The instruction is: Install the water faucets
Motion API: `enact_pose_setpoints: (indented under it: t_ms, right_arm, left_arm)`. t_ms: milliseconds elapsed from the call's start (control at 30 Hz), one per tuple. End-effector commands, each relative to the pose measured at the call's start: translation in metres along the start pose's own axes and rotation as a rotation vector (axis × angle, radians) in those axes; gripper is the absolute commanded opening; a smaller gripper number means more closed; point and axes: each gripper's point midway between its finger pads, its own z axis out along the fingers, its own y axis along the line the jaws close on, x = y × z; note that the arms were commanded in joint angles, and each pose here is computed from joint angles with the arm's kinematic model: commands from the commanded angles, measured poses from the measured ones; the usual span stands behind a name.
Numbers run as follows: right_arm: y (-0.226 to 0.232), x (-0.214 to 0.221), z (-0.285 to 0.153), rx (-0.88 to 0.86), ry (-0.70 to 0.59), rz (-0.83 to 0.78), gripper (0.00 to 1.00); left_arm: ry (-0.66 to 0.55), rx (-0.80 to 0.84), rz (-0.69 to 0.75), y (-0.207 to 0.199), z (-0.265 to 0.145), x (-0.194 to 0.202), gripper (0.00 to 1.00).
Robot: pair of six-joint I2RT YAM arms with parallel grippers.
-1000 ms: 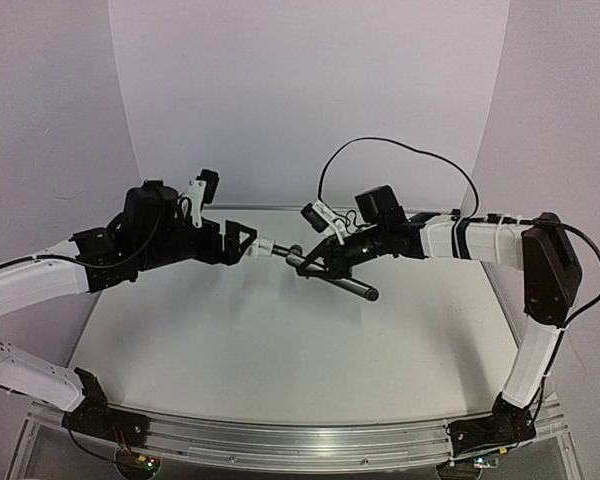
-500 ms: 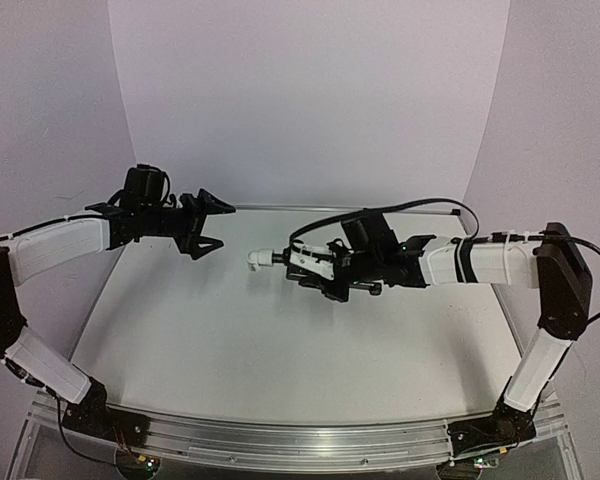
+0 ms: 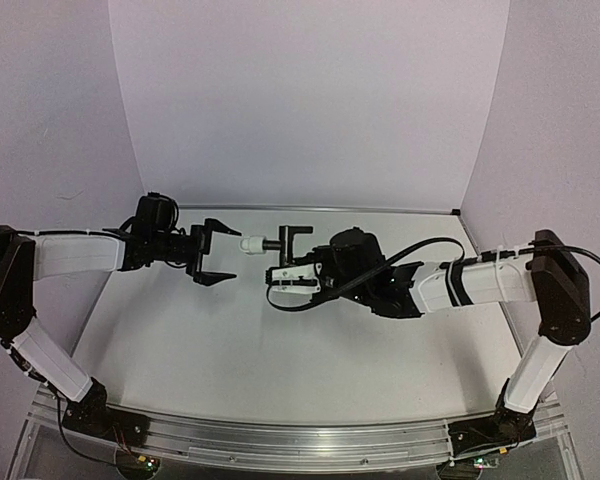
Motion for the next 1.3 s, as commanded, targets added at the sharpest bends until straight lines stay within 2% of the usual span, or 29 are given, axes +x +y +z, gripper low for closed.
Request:
enact_pose_setpoints:
  t_ms: [0,133,267,400,467,567,667,967,1067,1267]
  right_arm:
    - [-0.075,-0.032,-0.017,0.315,-0.053,-0.002,0.00]
    - [-0.070,-0.042,-0.012,0.326,-0.058,-0.044,0.00]
    - [-0.066,-0.048,-0.009,0.324,-0.069,-0.063,0.00]
    - [-0.062,-0.048,-0.007,0.317,-0.070,-0.053,0.00]
    - [-0.061,-0.049,-0.005,0.316,-0.067,-0.046,0.00]
    - [-0.059,-0.051,-0.003,0.314,-0.059,-0.050,0.00]
    - [-0.058,-0.051,0.000,0.308,-0.051,-0.042,0.00]
    - [-0.048,-0.067,0.012,0.163,-0.100,0.104,0.00]
    - [-0.040,-0.078,0.014,0.050,-0.135,0.206,0.00]
    - [-0.043,-0.101,0.000,-0.165,-0.278,0.495,0.00]
  left_arm:
    - [0.005,0.079,-0.013,-0.021,-0.005,0.007,0.91]
    - [0.033,0.133,0.030,-0.037,0.001,0.014,0.91]
    - [0.038,0.138,0.043,-0.036,0.003,0.017,0.96]
    - [0.024,0.161,0.042,-0.037,0.001,0.017,0.94]
    - [0.030,0.173,0.054,-0.040,0.001,0.021,0.84]
    - [0.036,0.191,0.078,-0.042,0.001,0.023,0.62]
    - [0.039,0.208,0.100,-0.046,0.001,0.026,0.49]
    - [0.015,0.256,0.250,-0.059,-0.004,0.030,0.23]
    - [-0.013,0.265,0.356,-0.064,-0.006,0.030,0.17]
    - [-0.090,0.283,0.662,-0.079,-0.013,0.034,0.13]
